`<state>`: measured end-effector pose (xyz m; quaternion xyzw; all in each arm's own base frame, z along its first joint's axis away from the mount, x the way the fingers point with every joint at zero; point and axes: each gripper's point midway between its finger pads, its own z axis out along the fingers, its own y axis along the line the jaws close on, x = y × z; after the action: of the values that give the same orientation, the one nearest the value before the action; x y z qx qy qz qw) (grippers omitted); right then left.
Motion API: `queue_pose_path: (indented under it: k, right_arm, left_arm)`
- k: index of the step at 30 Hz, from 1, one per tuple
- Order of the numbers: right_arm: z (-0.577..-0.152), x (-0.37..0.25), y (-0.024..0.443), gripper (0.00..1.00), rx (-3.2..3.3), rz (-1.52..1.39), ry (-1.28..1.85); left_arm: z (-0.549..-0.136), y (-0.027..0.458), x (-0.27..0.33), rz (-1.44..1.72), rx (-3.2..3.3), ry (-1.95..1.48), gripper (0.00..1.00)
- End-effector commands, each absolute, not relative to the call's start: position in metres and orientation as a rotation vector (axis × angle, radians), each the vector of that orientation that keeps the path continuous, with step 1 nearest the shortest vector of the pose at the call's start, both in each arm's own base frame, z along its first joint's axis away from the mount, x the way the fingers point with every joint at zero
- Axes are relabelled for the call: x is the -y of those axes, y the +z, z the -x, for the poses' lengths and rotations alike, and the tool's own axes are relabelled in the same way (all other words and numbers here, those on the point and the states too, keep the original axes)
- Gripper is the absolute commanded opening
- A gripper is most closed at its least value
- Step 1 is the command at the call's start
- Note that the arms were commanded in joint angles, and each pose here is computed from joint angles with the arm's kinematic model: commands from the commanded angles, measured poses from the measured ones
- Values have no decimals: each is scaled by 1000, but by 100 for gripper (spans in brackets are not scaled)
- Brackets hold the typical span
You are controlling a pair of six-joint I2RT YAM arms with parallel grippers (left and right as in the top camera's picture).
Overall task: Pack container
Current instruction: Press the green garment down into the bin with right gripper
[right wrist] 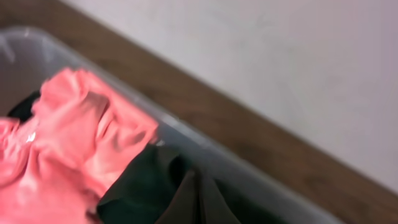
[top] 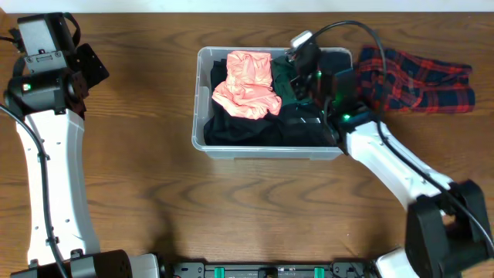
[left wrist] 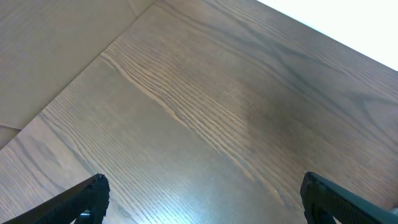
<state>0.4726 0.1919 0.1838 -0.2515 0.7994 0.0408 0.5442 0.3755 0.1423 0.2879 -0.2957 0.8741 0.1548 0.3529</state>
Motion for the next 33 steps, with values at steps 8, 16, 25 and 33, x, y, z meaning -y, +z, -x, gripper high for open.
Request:
queue_pose_path:
  k: [8, 16, 25, 33]
  right_arm:
    - [-450, -222, 56, 1, -2187, 701, 330]
    - [-473, -205, 145, 3, -2002, 593, 238]
    - [-471, -109, 245, 1, -1906, 302, -80]
    - [-443, -94, 154, 1, -2270, 295, -7]
  left_arm:
    - [-374, 288, -145, 773, -2258, 418, 98]
    - [-374, 288, -145, 773, -2258, 418, 98]
    - [-374, 288, -145, 773, -2258, 418, 98]
    - [-374, 288, -145, 773, -2258, 418, 98]
